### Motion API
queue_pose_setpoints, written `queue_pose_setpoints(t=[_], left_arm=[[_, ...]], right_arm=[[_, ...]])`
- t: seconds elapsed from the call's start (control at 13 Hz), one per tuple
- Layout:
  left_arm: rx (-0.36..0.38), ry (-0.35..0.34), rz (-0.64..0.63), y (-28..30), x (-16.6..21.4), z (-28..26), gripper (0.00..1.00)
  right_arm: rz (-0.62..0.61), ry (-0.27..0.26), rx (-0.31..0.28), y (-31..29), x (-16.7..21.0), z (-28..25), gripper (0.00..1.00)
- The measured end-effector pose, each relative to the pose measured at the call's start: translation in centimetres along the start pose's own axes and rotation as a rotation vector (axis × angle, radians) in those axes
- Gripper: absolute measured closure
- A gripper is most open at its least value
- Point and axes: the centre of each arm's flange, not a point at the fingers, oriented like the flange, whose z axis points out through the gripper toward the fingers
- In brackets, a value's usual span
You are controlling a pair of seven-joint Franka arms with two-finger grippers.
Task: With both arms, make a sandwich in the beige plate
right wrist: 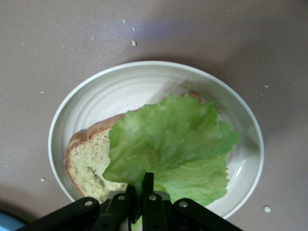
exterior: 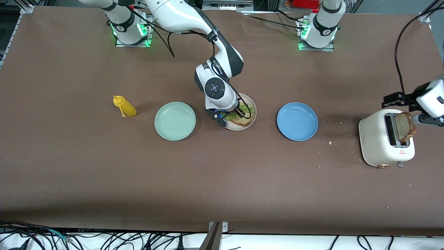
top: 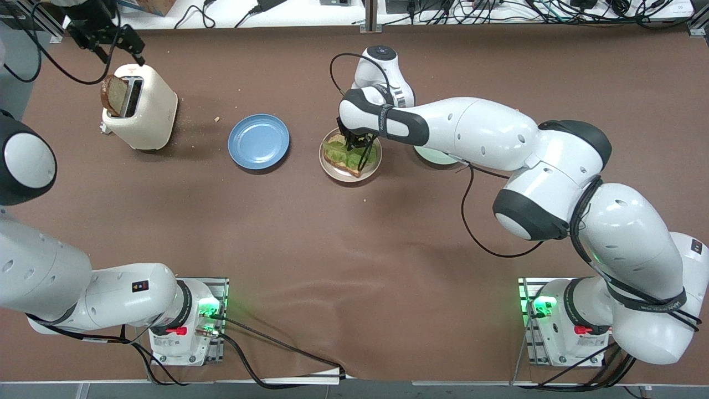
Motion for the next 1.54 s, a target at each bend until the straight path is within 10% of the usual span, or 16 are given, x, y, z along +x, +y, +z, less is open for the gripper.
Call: queue_pose_setpoints(t=[0.46, 0.69, 1.08, 1.54], left_arm=[[0.036, 0.04, -0.023, -8.2, 1.9, 7.0, 0.03], [0.041, 0.026, -0.036, -10.1, 2.2, 9.8, 0.3], [0.05, 0.01, 0.024, -10.5, 2.0, 9.8, 0.85], [0.036, -0.031, 0.099, -9.1, -0.1, 1.8, 0.91]], right_arm=[[-0.018, 0.014, 0.013, -1.4, 0.2, -3.2, 0.26], [-0.082, 0.024, -0.074, -1.6, 2.6, -10.1, 0.0], [-0.206, -0.049, -0.118, 2.4, 11.7, -25.2, 0.0], [-0.418, -0.093, -0.131, 11.1, 23.0, -37.2, 0.0]])
